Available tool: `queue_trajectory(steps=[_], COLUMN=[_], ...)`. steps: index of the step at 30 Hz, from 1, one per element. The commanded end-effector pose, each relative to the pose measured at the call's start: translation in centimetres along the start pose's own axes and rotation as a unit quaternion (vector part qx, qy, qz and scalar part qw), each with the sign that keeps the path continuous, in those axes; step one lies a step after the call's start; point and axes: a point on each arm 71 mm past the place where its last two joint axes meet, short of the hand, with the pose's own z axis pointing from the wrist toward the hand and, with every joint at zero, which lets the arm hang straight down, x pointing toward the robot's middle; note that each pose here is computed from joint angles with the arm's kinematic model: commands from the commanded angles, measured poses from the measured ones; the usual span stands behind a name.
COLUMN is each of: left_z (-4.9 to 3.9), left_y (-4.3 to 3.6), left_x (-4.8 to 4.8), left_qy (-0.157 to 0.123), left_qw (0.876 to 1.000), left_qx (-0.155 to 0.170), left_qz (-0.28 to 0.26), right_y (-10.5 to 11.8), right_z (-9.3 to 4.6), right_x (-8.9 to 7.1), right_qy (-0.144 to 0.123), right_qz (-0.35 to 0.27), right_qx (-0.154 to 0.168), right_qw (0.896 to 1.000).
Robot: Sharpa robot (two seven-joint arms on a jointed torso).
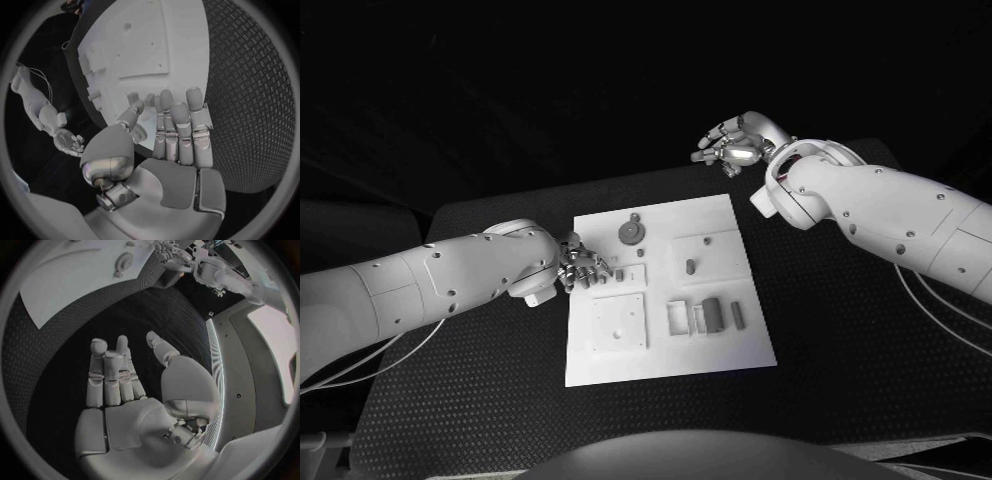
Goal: Assemble the parts on the task board
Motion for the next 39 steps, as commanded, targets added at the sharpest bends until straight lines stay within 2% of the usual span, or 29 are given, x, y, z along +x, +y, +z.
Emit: queue_trajectory(steps=[1,6,10,13,16,19,23,25,28,32,35,38,39], left_z=[-0.01,-0.11,-0.35,-0.49,-0.83,-1.35,-2.07,-2.52,-2.91,-3.01,-2.92,-2.74,-2.73], left_y=[0.14,0.48,0.91,1.13,0.79,0.25,-0.04,-0.52,-1.58,-3.59,-5.01,-5.72,-5.74], left_x=[-0.03,-0.25,-0.71,-1.04,-1.75,-3.22,-4.84,-5.71,-6.07,-5.38,-4.39,-3.63,-3.59], left_qy=[0.002,-0.005,-0.007,-0.006,-0.011,-0.044,-0.093,-0.126,-0.154,-0.167,-0.189,-0.215,-0.217], left_qw=[1.000,1.000,0.997,0.994,0.988,0.980,0.969,0.965,0.958,0.949,0.933,0.917,0.917], left_qx=[-0.001,0.001,0.013,0.027,0.055,0.091,0.135,0.164,0.215,0.266,0.300,0.313,0.313], left_qz=[-0.006,-0.020,-0.076,-0.109,-0.141,-0.169,-0.183,-0.162,-0.108,-0.017,0.067,0.119,0.122], right_y=[0.0,0.0,0.0,-0.1,-0.1,-0.2,-0.3,-0.3,-0.3,-0.4,-0.4,-0.4,-0.4], right_z=[0.0,0.0,0.0,0.0,-0.1,-0.1,-0.1,-0.1,-0.1,-0.1,-0.1,-0.1,-0.1], right_x=[0.1,0.1,0.0,0.0,0.0,-0.1,-0.1,-0.1,-0.2,-0.2,-0.1,0.0,0.0], right_qy=[0.006,0.005,0.005,0.005,0.004,0.004,0.003,0.003,0.003,0.005,0.005,0.007,0.007], right_qz=[0.000,0.000,0.000,0.000,0.000,-0.001,-0.001,-0.001,-0.001,-0.001,-0.001,-0.001,-0.001], right_qx=[-0.002,-0.002,-0.002,-0.002,-0.001,0.000,0.001,0.001,0.001,0.001,0.001,0.000,0.000], right_qw=[1.000,1.000,1.000,1.000,1.000,1.000,1.000,1.000,1.000,1.000,1.000,1.000,1.000])
